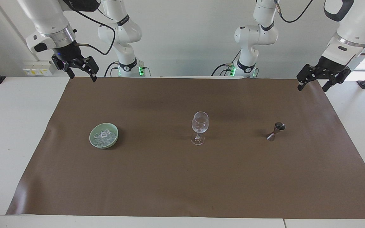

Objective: Pour wine and add ice with both arms

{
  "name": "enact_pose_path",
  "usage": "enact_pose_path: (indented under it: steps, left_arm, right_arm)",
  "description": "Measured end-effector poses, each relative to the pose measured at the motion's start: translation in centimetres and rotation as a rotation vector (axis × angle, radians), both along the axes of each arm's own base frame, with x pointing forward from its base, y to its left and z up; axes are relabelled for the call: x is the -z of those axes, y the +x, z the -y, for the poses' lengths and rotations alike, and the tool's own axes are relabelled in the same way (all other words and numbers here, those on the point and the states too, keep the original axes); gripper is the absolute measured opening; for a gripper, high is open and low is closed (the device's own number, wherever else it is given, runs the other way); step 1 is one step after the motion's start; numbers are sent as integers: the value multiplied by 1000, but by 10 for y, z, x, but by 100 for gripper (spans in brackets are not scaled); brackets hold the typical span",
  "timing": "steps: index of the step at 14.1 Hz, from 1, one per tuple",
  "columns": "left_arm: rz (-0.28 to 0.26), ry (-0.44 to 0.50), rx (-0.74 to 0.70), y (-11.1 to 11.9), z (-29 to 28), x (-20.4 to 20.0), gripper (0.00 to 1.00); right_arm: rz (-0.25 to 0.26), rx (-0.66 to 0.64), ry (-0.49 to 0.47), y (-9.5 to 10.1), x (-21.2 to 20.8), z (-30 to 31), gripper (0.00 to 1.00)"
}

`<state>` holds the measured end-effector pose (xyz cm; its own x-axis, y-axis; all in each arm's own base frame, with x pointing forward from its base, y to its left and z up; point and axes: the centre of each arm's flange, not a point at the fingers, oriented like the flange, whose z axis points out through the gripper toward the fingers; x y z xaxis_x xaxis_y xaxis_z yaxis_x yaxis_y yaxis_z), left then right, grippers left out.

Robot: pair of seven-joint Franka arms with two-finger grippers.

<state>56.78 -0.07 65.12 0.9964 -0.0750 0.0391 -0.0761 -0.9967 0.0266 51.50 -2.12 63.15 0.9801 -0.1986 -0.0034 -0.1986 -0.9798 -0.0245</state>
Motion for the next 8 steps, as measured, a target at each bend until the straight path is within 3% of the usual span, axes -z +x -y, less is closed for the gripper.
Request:
enact_pose_path:
  steps: [4,8]
  left_arm:
    - [-28,-95,-109,23,-19,5,100]
    - [-86,-207,-331,40,-28,28,100]
  right_arm:
    - [0,0,0,0,0,0,100]
    - [0,0,0,0,0,0,100]
